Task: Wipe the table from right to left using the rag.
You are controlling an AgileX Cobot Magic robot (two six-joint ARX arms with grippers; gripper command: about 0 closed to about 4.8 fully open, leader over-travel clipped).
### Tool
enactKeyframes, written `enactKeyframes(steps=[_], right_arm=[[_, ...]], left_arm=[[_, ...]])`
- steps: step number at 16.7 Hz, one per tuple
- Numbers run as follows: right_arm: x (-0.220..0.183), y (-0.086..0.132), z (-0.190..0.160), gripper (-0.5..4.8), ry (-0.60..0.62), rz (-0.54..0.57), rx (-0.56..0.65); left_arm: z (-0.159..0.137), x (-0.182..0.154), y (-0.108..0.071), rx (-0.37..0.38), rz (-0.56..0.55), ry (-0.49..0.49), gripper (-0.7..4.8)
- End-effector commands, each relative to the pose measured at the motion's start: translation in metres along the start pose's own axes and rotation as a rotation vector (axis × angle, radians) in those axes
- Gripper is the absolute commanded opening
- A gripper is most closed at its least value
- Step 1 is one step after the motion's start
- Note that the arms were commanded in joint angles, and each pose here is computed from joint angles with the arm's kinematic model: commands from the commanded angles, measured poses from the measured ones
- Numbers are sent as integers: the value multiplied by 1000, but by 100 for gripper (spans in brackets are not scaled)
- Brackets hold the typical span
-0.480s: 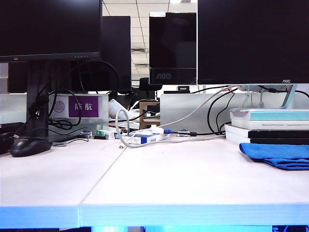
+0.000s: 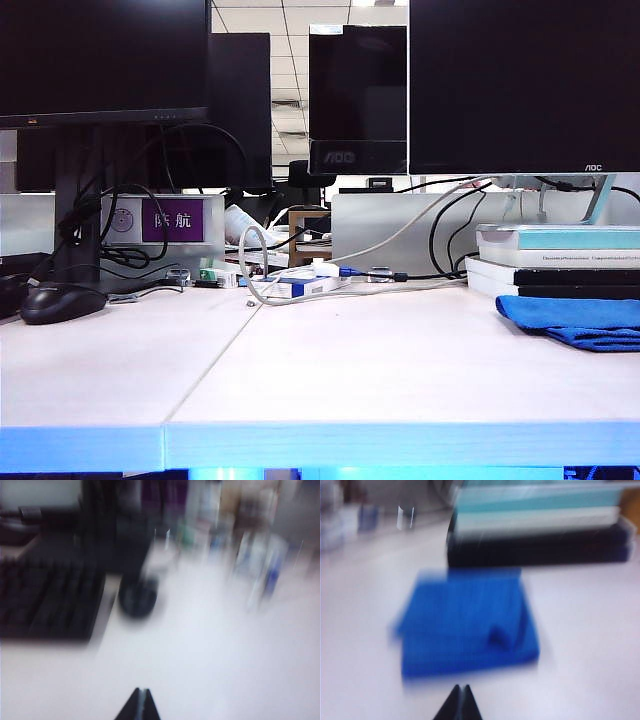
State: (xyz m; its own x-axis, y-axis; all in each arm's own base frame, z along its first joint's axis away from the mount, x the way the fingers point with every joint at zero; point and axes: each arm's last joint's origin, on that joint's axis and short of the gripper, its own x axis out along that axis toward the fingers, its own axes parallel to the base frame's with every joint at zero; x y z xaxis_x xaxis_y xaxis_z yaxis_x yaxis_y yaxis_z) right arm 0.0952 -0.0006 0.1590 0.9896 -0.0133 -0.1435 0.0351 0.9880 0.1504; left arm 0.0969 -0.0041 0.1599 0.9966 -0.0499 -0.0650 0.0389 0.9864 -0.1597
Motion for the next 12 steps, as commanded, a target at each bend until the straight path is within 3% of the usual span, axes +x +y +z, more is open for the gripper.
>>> enactKeyframes(steps=[1,6,10,12], right_arm=[[-13,2,40,-2,-216,-89,243],[-32,6,83,-2,-312,-163,259],[-33,13,129,-2,-308,-157,239],[-20,23,183,-2,-273,-127,232]], left_arm=[[34,-9,-3,-158,31,-160,-5],[89,-21,-11,-151,51,-253,-5],[145,-7,-20,-109,59,-212,-5],[200,18,-30,-74,37,-134,-5]])
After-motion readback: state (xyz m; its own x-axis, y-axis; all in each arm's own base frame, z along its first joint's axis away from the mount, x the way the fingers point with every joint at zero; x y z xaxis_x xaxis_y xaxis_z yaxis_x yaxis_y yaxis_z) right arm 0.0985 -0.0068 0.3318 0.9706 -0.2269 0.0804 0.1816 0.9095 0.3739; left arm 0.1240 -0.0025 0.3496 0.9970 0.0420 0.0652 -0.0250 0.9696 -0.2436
